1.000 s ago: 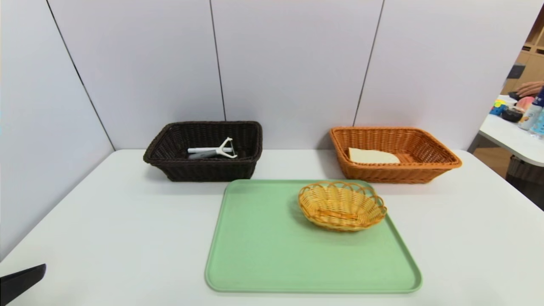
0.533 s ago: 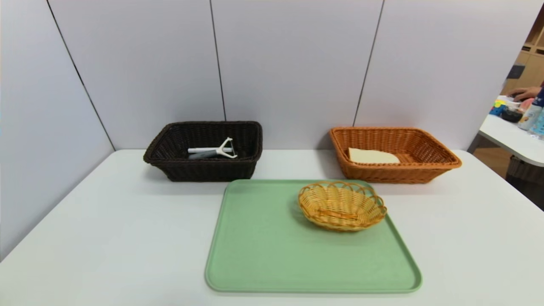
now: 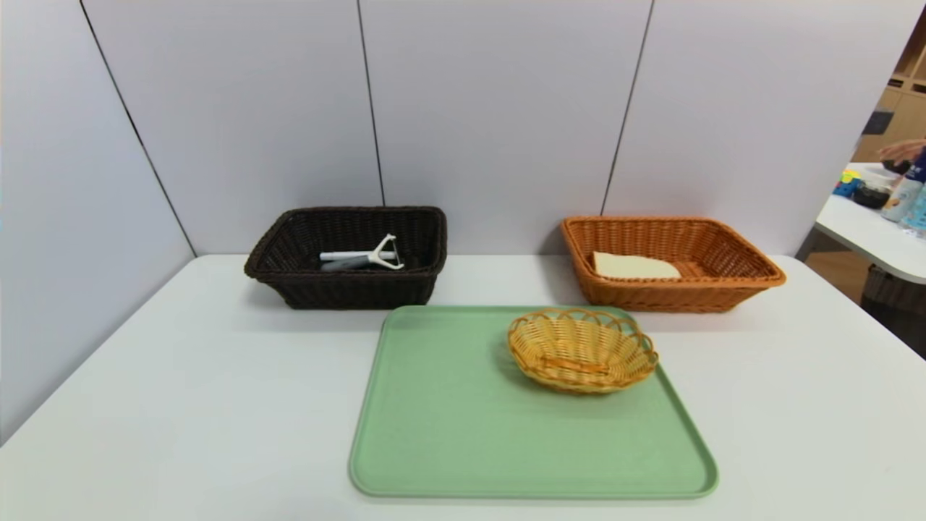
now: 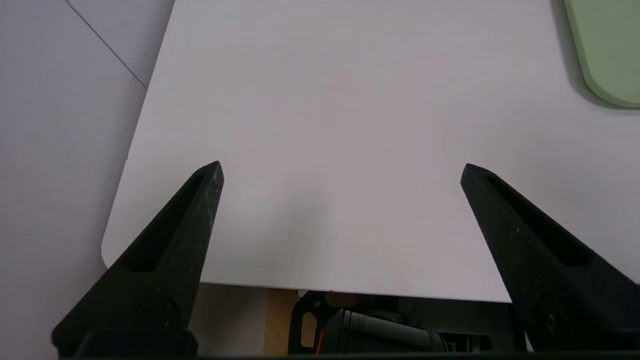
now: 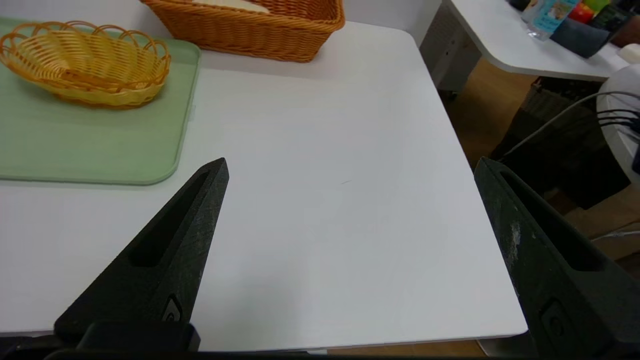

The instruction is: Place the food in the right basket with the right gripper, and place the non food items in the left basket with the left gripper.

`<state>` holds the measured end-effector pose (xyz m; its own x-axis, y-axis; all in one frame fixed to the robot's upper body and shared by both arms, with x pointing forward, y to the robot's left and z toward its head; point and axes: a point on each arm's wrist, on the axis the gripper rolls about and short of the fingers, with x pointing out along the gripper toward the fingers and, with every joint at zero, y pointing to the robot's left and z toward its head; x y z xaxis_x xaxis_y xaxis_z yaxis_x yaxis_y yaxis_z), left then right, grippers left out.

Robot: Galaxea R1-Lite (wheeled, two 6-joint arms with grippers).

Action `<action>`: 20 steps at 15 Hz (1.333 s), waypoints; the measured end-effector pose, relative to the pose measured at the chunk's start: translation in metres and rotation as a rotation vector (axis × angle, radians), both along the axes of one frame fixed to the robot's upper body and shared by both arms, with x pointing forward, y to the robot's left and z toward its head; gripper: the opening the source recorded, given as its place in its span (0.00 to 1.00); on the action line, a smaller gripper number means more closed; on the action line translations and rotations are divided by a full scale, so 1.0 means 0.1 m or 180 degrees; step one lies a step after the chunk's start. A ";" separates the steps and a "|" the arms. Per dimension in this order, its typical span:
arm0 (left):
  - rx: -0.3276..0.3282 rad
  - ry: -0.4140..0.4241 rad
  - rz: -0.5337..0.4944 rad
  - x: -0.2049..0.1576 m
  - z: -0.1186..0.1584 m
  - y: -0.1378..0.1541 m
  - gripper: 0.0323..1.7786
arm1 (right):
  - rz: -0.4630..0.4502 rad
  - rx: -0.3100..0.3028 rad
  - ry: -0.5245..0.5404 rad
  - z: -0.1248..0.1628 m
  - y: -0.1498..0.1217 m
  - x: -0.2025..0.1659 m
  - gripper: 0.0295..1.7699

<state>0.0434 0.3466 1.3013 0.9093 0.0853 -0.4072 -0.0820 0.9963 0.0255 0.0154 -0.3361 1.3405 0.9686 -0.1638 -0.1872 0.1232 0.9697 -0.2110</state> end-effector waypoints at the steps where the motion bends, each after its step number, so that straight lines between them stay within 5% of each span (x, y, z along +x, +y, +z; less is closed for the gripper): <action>1: -0.0001 -0.0001 0.0001 -0.01 -0.03 0.00 0.95 | -0.0015 -0.0004 -0.0003 -0.02 0.01 -0.04 0.96; 11: -0.0006 -0.0055 0.0082 -0.08 -0.19 0.00 0.95 | 0.0223 0.0015 0.0067 -0.38 -0.04 -0.25 0.96; 20: 0.0228 -0.0079 0.0185 -0.16 -0.36 -0.09 0.95 | 0.0259 0.0137 0.0005 -0.50 -0.03 -0.25 0.96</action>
<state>0.0272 0.3375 1.2649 0.9117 0.1664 -0.3755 -0.1412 0.9855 0.0939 -0.0096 -0.3394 1.2905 0.9781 -0.0765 -0.1938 0.0435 0.9846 -0.1691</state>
